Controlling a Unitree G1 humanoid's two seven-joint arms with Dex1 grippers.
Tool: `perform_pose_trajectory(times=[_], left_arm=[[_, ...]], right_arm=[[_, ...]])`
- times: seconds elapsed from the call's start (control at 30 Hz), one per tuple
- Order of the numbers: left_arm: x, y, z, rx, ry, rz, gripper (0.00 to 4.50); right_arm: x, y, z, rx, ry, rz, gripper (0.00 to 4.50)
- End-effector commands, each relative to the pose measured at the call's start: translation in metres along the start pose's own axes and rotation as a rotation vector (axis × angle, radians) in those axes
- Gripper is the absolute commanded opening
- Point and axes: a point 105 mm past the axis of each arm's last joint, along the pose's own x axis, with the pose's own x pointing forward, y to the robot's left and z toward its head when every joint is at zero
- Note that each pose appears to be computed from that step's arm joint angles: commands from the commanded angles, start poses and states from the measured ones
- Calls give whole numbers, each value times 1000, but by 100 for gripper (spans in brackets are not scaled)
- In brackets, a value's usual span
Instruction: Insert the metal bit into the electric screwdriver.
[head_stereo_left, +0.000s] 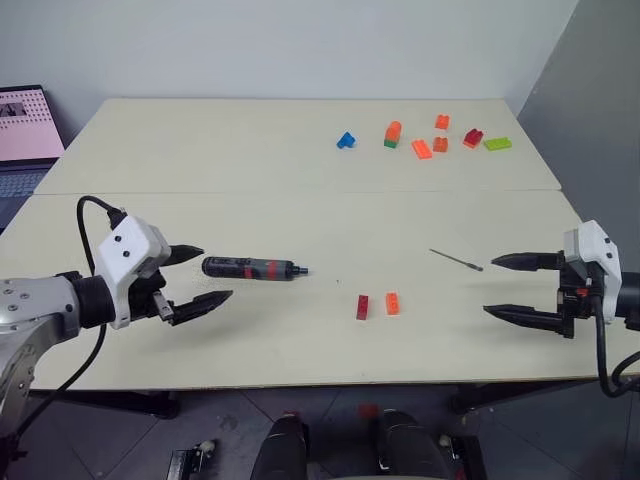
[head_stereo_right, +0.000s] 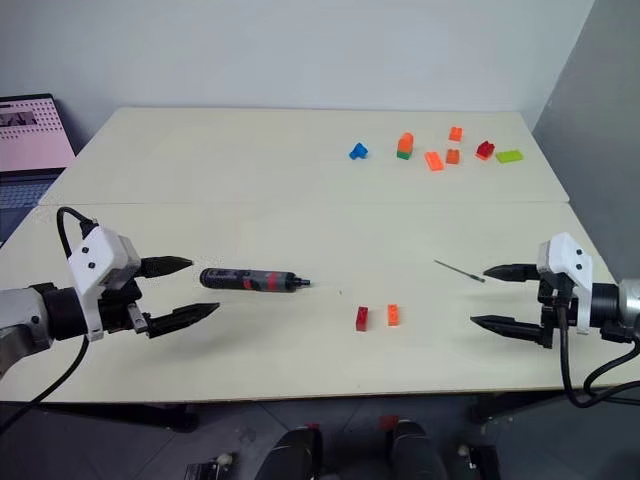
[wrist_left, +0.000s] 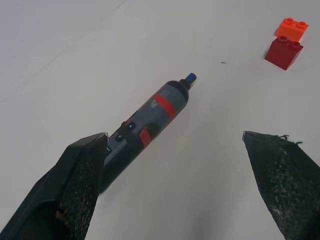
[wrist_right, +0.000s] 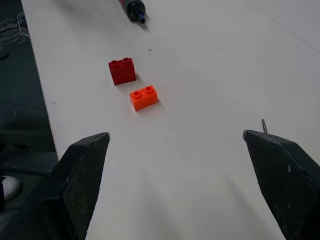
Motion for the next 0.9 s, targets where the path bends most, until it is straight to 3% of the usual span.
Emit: perform_pose_trajectory(times=[0.03, 0.6, 0.7, 0.9], left_arm=[[-2, 2, 10, 33, -34, -4, 449], [-1, 7, 19, 75, -80, 20, 449], [3, 2, 29, 151, -99, 12, 449], [14, -33, 36, 231, -106, -181, 449]], right_arm=[[-5, 0, 11, -57, -11, -23, 450], [0, -3, 14, -88, -16, -31, 450], [3, 0, 16, -92, -19, -13, 450], [15, 8, 23, -136, -21, 41, 450]])
